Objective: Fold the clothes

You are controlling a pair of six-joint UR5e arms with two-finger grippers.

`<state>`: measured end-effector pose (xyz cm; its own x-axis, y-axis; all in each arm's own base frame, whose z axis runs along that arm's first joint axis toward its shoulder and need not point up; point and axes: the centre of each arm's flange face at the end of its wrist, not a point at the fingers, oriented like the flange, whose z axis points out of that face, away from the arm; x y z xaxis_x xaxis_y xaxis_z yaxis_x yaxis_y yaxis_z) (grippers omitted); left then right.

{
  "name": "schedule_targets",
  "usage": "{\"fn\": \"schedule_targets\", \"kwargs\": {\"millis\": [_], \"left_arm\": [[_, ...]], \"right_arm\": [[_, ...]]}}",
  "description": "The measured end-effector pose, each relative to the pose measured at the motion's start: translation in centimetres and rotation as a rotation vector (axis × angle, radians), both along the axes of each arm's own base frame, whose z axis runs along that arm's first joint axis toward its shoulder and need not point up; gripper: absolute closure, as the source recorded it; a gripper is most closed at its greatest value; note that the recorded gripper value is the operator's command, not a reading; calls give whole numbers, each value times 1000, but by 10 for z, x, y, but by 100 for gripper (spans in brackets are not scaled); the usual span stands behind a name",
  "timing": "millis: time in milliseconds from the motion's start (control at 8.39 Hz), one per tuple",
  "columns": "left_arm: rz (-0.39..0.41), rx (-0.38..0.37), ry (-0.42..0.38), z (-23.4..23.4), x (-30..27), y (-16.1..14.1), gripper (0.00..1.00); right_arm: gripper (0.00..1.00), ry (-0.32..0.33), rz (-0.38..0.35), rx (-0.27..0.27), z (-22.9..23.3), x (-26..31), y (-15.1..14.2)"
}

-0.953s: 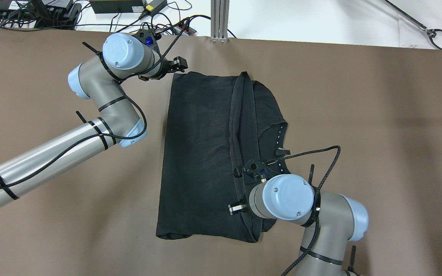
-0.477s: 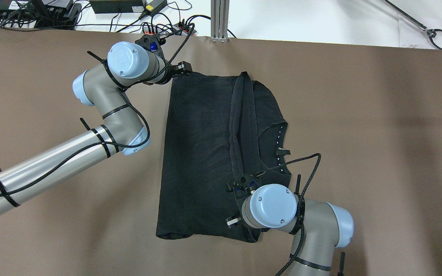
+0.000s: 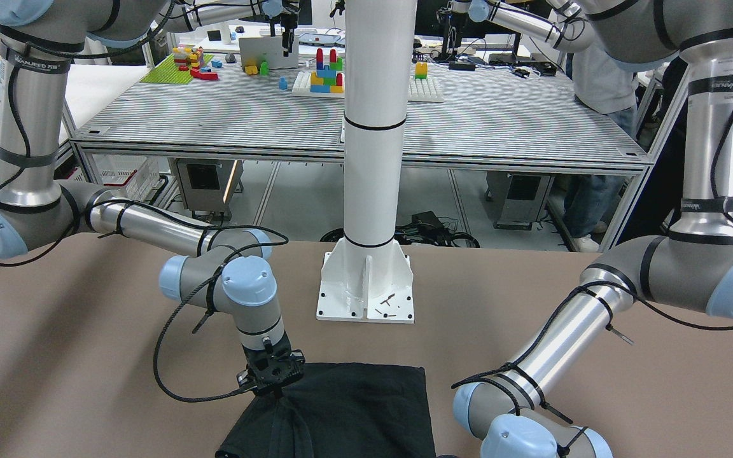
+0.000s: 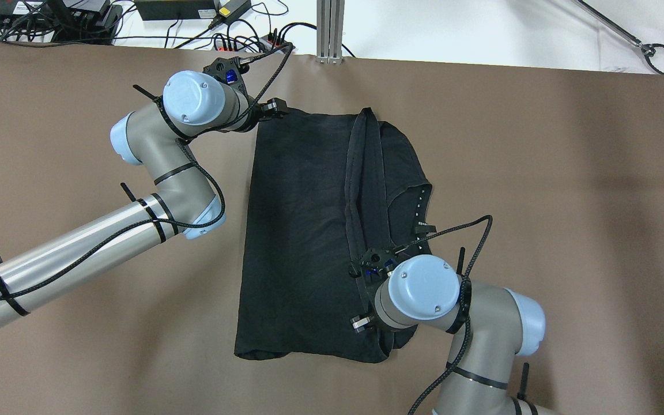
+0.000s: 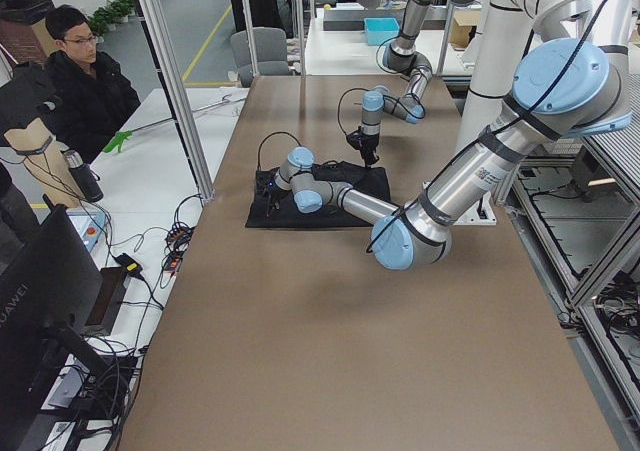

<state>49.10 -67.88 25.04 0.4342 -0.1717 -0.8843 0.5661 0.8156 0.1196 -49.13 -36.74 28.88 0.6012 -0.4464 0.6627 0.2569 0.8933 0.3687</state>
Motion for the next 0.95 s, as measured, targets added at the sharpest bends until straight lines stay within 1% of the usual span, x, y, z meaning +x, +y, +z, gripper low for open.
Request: {"fn": "schedule_targets", "kwargs": {"millis": [119,238,358,477,596,715,834,953], "left_arm": [[-5,2,7,-4,-1,2,6],[-9,6,15,-8,-2,3,6],[-12,8,20,-12,-3,4,6],[-15,11,23,-14,-4,5,6],[-17,12,25,-16,-4,5,6],[-18,13,27,-18,-5,5,6],[-18,14,28,-20,-4,5,6],[-18,14,28,-21,-4,5,6]], "right_arm": [[100,5,-6,-1,11,17,6],[100,15,6,-31,23,25,22],[100,32,33,-77,34,22,45],[100,43,51,-106,40,17,65],[89,43,56,-122,40,16,75],[33,37,48,-139,39,20,80],[5,30,42,-154,39,27,76],[5,27,40,-163,39,32,72]]}}
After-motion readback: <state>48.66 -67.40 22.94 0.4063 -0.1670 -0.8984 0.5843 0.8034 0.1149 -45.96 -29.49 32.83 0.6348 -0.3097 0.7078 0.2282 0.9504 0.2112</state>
